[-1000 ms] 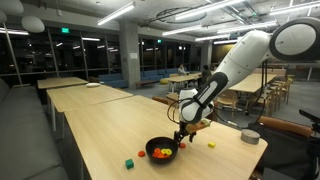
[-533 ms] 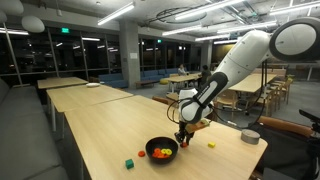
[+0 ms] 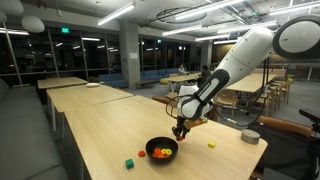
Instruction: Put the rings inside the black bowl
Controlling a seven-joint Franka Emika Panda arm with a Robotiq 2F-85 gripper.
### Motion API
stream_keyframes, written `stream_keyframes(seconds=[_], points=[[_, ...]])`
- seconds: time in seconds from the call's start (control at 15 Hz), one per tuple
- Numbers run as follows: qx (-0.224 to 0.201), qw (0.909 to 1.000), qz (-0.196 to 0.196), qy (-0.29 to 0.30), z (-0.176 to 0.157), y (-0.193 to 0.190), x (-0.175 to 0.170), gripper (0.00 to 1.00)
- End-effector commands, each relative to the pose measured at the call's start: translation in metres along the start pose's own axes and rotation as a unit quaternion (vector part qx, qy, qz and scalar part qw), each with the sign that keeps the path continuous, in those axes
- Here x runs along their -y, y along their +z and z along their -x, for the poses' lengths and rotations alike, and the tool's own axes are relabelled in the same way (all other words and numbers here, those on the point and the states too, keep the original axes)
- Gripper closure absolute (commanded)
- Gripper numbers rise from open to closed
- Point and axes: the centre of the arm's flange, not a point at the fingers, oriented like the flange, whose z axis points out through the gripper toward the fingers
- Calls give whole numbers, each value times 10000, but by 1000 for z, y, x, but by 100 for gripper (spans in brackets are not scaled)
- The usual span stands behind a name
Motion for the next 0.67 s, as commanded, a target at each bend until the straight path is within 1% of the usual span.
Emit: stream_keyframes(seconds=[0.0, 0.13, 0.33, 0.47, 0.6], points=[[-685, 9973, -101, -227, -6, -41, 5, 76], [-868, 9945, -336, -484, -13, -50, 13, 76], [-983, 9849, -947, -1063, -15, -56, 30, 76], [-1006, 9760, -1330, -1402, -13, -59, 42, 75], [-989, 9643, -1714, -1759, -10, -61, 54, 75]])
